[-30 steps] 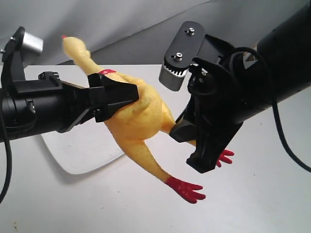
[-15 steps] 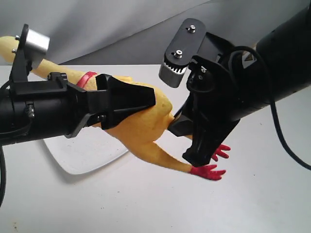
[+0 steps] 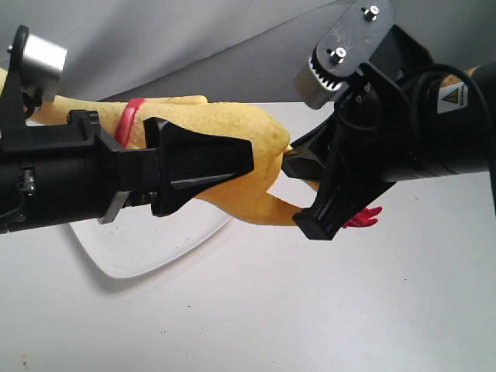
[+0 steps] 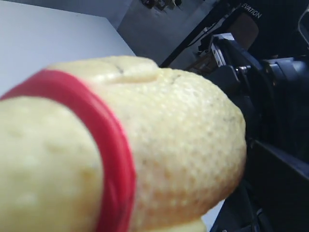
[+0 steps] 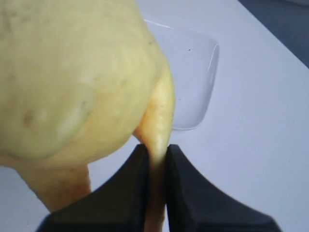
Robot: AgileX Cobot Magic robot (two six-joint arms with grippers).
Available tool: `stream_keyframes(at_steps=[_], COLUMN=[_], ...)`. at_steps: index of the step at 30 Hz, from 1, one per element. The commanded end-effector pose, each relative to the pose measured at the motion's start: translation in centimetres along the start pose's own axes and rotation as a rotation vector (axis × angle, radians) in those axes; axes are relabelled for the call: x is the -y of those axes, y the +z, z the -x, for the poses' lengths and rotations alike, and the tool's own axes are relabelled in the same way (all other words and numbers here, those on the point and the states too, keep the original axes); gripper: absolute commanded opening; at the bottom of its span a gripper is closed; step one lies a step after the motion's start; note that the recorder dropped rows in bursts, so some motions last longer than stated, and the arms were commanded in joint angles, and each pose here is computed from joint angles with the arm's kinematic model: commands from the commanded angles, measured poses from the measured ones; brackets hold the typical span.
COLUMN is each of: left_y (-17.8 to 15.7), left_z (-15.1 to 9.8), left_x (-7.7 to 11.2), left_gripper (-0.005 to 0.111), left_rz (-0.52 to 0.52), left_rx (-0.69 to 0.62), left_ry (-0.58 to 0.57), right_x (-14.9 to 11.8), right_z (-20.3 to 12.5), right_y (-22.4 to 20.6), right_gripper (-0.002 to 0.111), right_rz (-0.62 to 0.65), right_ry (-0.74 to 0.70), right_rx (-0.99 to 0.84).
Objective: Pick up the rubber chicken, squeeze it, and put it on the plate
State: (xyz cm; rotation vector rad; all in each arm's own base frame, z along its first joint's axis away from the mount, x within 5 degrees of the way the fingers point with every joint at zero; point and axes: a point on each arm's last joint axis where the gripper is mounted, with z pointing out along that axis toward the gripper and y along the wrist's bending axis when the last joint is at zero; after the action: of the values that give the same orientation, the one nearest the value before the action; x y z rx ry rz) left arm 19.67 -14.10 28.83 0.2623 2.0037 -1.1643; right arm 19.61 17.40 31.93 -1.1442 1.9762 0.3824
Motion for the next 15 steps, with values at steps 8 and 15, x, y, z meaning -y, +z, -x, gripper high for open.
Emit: stream_keyframes(at_steps=[8,15], left_y=[0.04,0.11], left_z=[-0.56,-0.40], left_x=[0.89,0.07], left_gripper=[0.104,0.091], left_rz=[-0.077,0.010], left_rx=[-0.044,-0.027], left_ry=[0.022,0.012], right_x=[0.58,0.51], right_z=[0.38,0.30], right_y=[-0.59,-0.58], right_gripper=[0.000,0.000], right_rz=[-0.086,-0.078], right_ry=[0.078,0.082], right_rx=[0.029,0.020])
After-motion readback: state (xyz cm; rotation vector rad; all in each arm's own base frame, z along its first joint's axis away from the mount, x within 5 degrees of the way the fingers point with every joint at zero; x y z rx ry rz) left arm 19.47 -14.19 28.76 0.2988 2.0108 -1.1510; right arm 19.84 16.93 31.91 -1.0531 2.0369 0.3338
